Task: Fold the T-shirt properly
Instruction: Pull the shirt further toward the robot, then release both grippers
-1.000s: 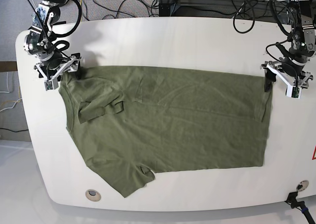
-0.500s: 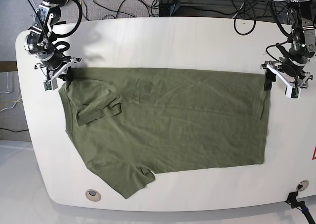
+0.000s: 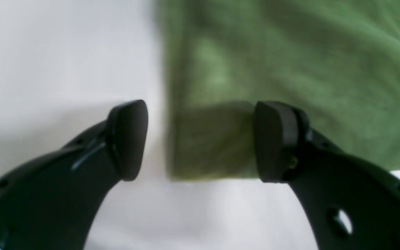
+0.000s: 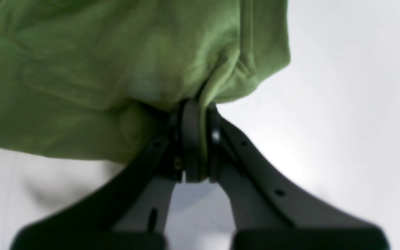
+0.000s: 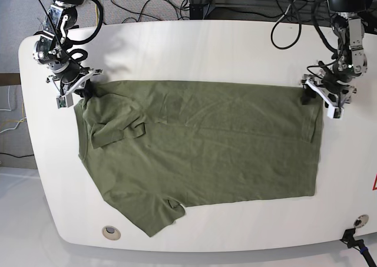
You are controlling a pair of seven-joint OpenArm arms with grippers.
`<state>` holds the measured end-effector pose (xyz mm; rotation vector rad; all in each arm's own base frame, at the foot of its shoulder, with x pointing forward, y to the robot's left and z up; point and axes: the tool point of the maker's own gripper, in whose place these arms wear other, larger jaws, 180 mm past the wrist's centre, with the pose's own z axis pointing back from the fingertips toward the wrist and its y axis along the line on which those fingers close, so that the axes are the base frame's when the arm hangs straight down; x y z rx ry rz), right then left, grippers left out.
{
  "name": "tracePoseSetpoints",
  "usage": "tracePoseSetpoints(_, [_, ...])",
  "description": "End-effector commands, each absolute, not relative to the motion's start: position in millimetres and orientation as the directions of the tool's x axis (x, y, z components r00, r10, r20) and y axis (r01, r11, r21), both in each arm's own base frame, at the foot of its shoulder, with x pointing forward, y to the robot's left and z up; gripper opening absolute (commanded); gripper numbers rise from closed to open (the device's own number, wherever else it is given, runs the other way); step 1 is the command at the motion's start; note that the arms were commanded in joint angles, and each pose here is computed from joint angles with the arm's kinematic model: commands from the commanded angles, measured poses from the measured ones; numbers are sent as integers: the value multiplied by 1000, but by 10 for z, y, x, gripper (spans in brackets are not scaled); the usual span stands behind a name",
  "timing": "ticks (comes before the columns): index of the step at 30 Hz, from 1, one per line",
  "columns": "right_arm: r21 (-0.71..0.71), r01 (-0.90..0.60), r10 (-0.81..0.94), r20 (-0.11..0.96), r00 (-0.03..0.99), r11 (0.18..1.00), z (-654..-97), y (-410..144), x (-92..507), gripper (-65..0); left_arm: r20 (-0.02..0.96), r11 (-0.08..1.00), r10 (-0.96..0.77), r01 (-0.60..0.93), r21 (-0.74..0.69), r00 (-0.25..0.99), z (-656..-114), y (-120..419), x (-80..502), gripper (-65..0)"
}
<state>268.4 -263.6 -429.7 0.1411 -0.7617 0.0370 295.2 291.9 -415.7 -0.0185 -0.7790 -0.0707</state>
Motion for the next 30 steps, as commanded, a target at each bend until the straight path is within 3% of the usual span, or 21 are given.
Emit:
tracePoseSetpoints(1, [90, -96, 16, 637, 771, 991, -4395, -2659, 2570, -650, 714, 997, -69, 74, 25, 697, -4109, 2973, 2999, -211])
tracePoseSetpoints(4, [92, -95, 15, 637, 771, 991, -4397, -2653, 2569, -650, 707, 996, -74, 83, 22, 703, -4142, 2941, 2986, -264])
tracePoseSetpoints(10, [90, -92, 15, 629, 777, 992, -4418, -2667, 2505, -650, 707, 997, -73, 80, 24, 703, -4140, 2955, 2978, -650])
tracePoseSetpoints(22, [19, -118, 85, 585, 806, 993, -4333, -2722, 1895, -650, 668, 994, -110, 90, 65, 736, -4113, 3023, 2333, -650])
tracePoseSetpoints(30, [-10, -118, 106, 520, 848, 993, -4296, -2735, 1309, -650, 558, 983, -185, 156, 100, 809, -4207, 3082, 1683, -650])
